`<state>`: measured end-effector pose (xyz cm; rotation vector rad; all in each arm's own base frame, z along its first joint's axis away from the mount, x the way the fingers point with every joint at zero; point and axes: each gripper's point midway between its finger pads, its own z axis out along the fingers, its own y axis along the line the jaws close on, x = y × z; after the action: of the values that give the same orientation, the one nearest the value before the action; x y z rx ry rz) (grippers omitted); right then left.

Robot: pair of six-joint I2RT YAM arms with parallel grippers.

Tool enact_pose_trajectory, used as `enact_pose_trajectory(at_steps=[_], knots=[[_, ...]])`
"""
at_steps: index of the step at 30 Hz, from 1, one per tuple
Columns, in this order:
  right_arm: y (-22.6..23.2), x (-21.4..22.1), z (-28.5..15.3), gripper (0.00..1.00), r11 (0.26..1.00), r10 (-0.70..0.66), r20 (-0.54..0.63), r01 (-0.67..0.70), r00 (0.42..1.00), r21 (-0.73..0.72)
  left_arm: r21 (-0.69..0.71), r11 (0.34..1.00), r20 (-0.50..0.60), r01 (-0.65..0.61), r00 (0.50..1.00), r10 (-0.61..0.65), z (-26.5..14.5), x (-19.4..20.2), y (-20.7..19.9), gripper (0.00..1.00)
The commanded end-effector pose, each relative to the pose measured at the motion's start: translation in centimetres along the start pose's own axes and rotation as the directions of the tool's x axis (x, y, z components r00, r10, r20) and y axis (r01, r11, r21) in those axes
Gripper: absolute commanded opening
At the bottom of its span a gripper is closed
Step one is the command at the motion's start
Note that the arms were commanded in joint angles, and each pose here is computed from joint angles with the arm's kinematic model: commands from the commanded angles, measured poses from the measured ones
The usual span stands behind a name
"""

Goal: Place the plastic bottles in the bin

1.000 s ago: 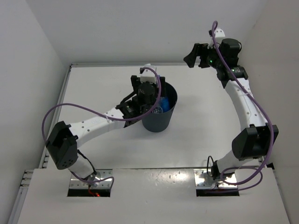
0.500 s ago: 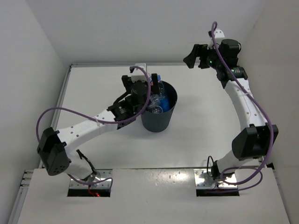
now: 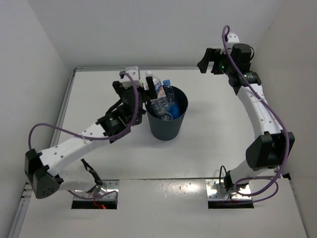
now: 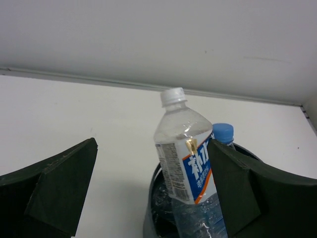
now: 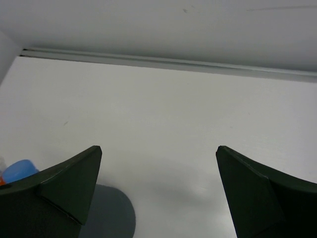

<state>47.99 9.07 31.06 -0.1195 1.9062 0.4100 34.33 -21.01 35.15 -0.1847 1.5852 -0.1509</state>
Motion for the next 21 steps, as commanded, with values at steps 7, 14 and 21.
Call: enact_pose_trajectory(at_steps=[7,14,21], knots=[[-3.6,5.3,-2.3,1.0,0.974,-0.009,-0.106,0.032,0.994,0.224,-0.169,0.984,0.119,0.063,0.992,-0.043,-3.6,-5.9,10.9,1.0],[-4.0,10.9,-5.7,1.0,0.962,0.018,-0.217,0.042,0.976,0.271,-0.387,0.921,0.061,0.054,0.998,-0.033,-5.2,-0.8,20.1,1.0],[-4.0,16.8,-8.9,1.0,0.945,0.032,-0.321,0.077,0.946,0.319,-0.507,0.86,-0.009,0.052,0.998,-0.066,-6.5,5.9,24.8,1.0]])
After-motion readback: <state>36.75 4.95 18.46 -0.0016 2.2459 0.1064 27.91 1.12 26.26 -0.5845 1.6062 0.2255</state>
